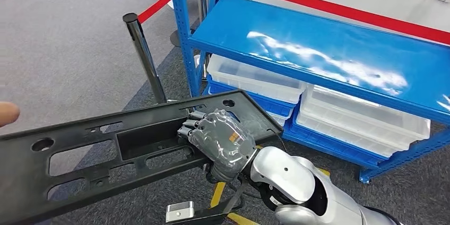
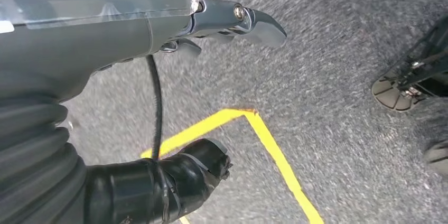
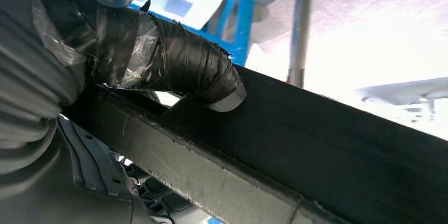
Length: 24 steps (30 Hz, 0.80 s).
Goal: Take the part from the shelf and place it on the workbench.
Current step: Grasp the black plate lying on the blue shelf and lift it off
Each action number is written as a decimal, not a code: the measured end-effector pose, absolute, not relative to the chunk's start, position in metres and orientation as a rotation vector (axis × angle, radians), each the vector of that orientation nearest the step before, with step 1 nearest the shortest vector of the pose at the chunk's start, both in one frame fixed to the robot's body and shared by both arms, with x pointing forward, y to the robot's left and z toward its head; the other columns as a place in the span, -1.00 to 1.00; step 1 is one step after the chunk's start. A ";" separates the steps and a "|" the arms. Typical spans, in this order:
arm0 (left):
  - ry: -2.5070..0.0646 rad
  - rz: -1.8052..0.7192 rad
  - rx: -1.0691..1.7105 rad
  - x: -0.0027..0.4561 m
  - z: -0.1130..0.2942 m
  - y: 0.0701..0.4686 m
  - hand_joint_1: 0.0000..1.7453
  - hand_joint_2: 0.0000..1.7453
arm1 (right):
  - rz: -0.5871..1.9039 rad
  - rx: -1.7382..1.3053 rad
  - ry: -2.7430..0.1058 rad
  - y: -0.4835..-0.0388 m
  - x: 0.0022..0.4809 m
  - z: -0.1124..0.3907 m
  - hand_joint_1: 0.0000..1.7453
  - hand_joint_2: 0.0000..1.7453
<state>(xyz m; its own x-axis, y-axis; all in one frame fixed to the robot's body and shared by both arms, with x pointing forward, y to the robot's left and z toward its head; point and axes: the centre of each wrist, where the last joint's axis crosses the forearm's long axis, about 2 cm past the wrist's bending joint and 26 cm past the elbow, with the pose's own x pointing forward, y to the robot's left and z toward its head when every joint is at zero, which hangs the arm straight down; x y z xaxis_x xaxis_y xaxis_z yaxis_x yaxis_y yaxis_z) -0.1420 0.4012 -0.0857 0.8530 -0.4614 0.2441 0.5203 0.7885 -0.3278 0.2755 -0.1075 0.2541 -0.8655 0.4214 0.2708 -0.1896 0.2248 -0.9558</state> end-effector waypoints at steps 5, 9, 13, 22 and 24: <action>-0.154 -0.528 -0.401 -0.140 -0.086 0.400 -1.00 1.00 | 1.686 -0.222 -2.033 -0.105 0.276 0.259 1.00 1.00; -0.148 -0.522 -0.406 -0.142 -0.086 0.400 -1.00 1.00 | 1.689 -0.217 -2.041 -0.102 0.276 0.262 1.00 1.00; -0.157 -0.522 -0.404 -0.138 -0.087 0.401 -1.00 1.00 | 1.694 -0.214 -2.039 -0.100 0.275 0.264 1.00 1.00; -0.157 -0.517 -0.404 -0.135 -0.087 0.402 -1.00 1.00 | 1.696 -0.213 -2.048 -0.096 0.275 0.270 1.00 1.00; -0.152 -0.517 -0.405 -0.136 -0.087 0.402 -1.00 1.00 | 1.697 -0.212 -2.047 -0.096 0.275 0.270 1.00 1.00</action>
